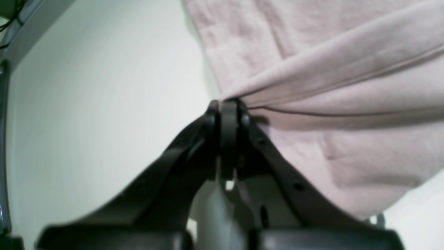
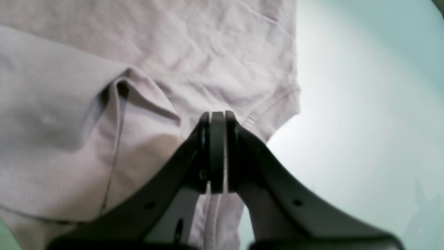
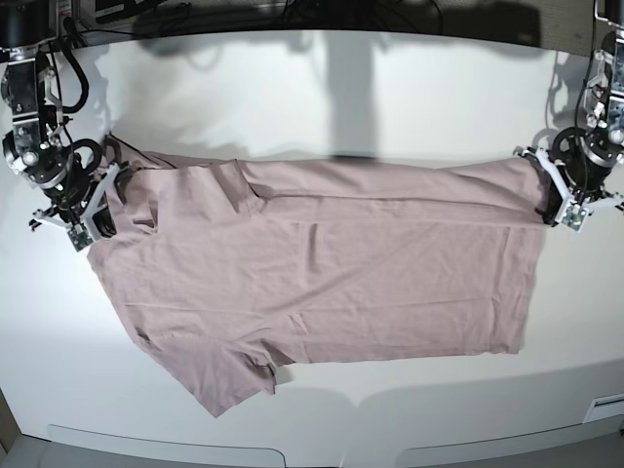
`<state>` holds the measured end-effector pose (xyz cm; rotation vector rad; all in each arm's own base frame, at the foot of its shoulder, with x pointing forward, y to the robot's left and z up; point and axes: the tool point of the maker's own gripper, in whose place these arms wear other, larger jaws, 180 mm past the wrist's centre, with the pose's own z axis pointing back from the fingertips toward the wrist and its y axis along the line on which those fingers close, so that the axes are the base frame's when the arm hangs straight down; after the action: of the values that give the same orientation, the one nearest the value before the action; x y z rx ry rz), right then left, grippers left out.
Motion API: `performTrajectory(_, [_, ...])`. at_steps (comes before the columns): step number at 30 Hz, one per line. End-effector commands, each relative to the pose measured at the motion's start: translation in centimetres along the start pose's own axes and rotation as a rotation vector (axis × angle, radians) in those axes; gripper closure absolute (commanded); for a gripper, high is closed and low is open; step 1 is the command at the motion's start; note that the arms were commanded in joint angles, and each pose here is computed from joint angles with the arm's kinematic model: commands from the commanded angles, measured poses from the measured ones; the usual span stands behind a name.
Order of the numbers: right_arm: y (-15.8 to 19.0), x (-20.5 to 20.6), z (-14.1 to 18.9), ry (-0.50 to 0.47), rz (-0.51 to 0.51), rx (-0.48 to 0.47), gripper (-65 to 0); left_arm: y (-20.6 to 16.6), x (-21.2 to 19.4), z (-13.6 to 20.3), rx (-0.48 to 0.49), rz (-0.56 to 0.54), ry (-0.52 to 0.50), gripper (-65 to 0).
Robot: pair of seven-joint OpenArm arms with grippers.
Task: Fold the T-shirt properly
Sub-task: 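Lift and pull the shoulder edges outward, folding the shirt lengthwise, then lay the folded edge down and drag it toward the robot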
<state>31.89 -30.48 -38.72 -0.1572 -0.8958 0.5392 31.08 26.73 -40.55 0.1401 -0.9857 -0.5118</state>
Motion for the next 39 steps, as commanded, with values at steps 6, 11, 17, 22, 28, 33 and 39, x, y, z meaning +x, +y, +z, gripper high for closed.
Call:
performTrajectory(6, [-1.6,2.5,-1.7,-0.045,0.004,-0.032,0.0,1.2,0.8,-2.0,0.025,-0.029,-0.013,0.0])
performTrajectory(11, [-1.4,3.1,-2.5,-0.046,0.003,-0.021,0.0,1.2,1.5,-2.8,0.014,-0.035,-0.019,0.0])
performTrajectory(17, [-2.0,2.9,-2.3,-0.025,0.006,-0.030,0.0,3.2,1.5,-2.3,0.037,-0.039,-0.012,-1.5])
performTrajectory(22, [-2.8,2.8,-2.0,-0.013,0.019,-0.042,0.0,5.4,0.4,-1.5,0.059,-0.048,0.050,-24.7])
performTrajectory(28, [-3.7,3.4,-1.5,-0.051,-0.069,-0.026,-9.5,8.0,-0.3,-0.4,0.077,0.014,0.099,-25.6])
performTrajectory(33, [-4.0,4.0,-0.3,-0.027,-0.107,0.041,-9.4,9.3,0.4,0.7,0.063,0.103,0.095,-25.5])
performTrajectory(39, [-1.6,6.1,0.3,-0.036,-0.230,0.153,0.0,5.7,3.8,1.2,-0.045,0.256,-0.012,0.0])
